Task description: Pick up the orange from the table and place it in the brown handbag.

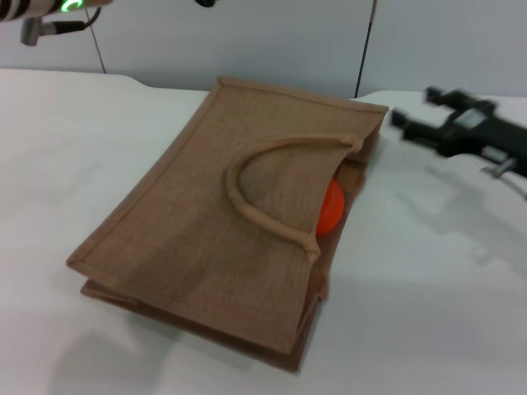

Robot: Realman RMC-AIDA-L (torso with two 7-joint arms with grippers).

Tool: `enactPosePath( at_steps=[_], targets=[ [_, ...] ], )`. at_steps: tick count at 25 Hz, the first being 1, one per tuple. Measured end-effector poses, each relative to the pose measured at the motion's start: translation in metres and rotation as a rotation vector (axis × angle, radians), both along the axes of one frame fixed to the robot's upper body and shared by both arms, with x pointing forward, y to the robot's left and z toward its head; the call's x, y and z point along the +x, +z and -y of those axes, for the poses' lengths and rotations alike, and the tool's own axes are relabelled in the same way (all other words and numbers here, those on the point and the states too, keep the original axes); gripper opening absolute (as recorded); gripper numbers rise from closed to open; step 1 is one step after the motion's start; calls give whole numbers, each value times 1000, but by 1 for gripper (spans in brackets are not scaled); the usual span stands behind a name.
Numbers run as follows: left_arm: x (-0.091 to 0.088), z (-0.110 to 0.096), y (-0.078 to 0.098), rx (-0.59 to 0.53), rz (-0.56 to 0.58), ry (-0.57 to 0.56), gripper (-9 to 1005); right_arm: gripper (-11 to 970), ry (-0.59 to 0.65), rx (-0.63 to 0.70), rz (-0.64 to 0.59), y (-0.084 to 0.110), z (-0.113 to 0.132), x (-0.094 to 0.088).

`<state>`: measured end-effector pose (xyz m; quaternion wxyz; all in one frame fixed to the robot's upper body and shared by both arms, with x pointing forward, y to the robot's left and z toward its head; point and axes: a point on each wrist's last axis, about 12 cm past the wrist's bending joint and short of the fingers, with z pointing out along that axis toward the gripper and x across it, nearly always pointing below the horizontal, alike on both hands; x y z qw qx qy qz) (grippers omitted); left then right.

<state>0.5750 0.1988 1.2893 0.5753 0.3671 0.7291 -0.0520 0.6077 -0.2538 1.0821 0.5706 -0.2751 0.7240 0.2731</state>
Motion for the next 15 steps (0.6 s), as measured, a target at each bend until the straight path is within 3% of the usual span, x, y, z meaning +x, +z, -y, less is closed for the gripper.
enactPosePath(
  at_steps=[4,9,15],
  targets=[
    [3,-12,-13,-33,8,54,562,812,-162,-14,64,5,43,-10],
    [5,-31,-29,-83,20,144,726,811,-318,-64,55,-2,73,-19],
    [10,-53,-58,-196,83,277,717,811,-439,-37,33,-10,94,-30]
  ],
)
